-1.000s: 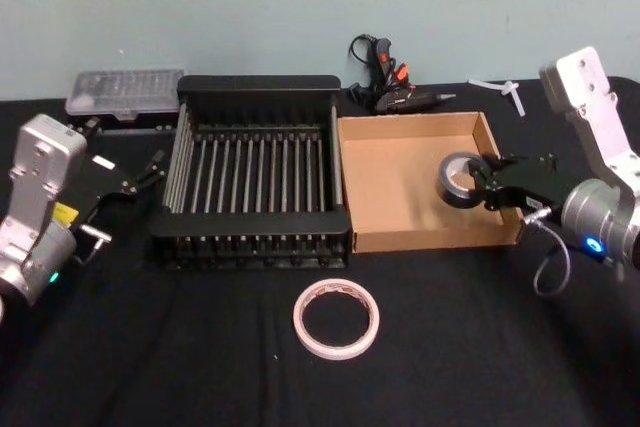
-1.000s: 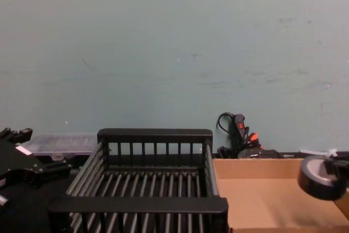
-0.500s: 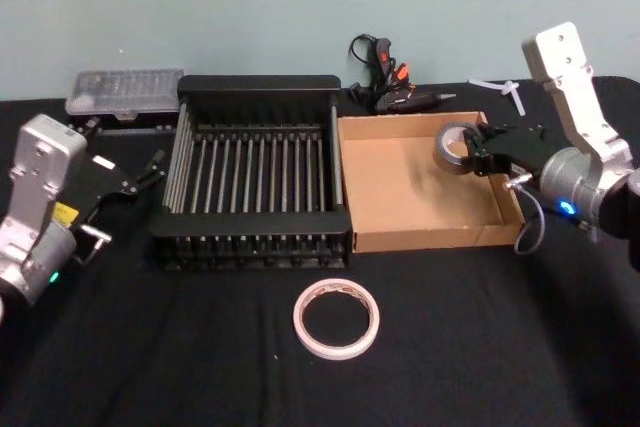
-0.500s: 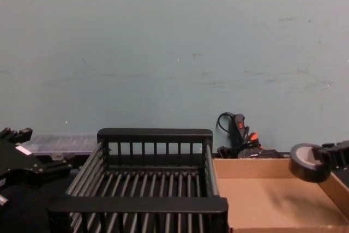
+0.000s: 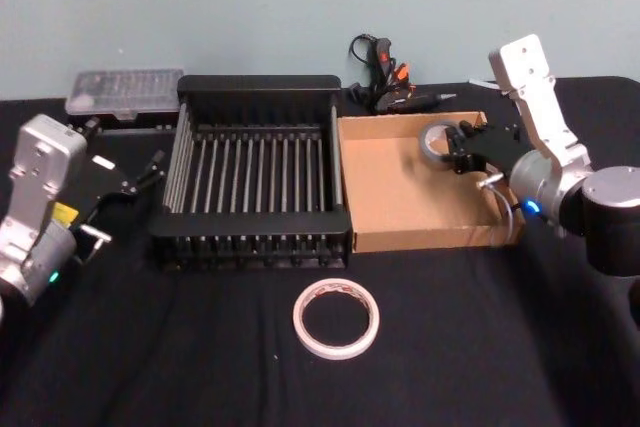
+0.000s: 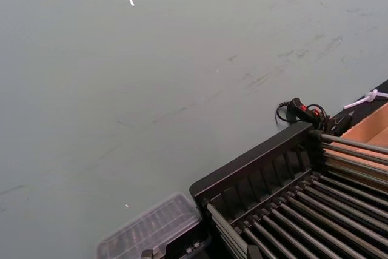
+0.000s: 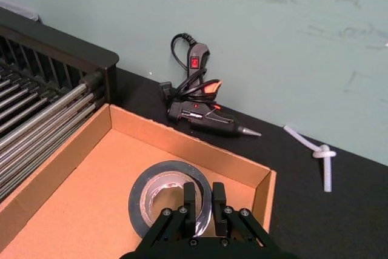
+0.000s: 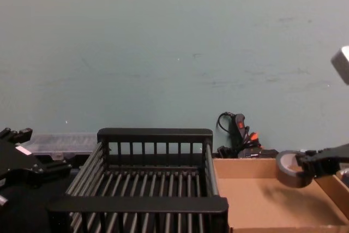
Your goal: Pick up the white tape and place it into the black box , Pick up the silver tape and place it into the brown box.
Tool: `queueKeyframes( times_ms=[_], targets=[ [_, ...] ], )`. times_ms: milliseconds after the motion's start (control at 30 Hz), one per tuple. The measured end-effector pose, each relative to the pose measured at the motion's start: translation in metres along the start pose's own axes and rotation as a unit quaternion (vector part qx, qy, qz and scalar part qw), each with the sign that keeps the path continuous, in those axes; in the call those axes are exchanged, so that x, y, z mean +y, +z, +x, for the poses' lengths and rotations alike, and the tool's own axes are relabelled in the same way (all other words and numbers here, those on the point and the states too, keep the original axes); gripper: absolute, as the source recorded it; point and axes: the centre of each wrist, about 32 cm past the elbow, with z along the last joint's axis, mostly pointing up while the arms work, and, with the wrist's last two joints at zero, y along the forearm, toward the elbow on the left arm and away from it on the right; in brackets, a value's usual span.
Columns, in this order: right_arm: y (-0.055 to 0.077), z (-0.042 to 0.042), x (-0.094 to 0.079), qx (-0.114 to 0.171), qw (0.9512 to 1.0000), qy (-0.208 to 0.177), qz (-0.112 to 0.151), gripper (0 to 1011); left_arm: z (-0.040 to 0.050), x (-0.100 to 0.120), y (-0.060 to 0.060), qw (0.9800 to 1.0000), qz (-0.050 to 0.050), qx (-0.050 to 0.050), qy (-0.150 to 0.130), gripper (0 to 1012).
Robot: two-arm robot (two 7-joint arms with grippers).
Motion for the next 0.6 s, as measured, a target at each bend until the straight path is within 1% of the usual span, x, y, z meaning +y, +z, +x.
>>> queueKeyframes(
  times_ms=[233,433,600],
  targets=[
    [-0.0081,-0.0052,0.0091,0.001,1.0000,0.007,-0.006,164,0.0000,0.0000,0.0000,1.0000,0.000,0.000,0.000,1001],
    [-0.0093,-0.0083,0.0108,0.001,0.9999,0.009,-0.006,164,0.0000,0.0000,0.0000,1.0000,0.000,0.000,0.000,1001],
    [-0.0094,-0.0080,0.0107,0.001,0.9999,0.009,-0.007,164,0.0000,0.0000,0.0000,1.0000,0.000,0.000,0.000,1001]
  ],
)
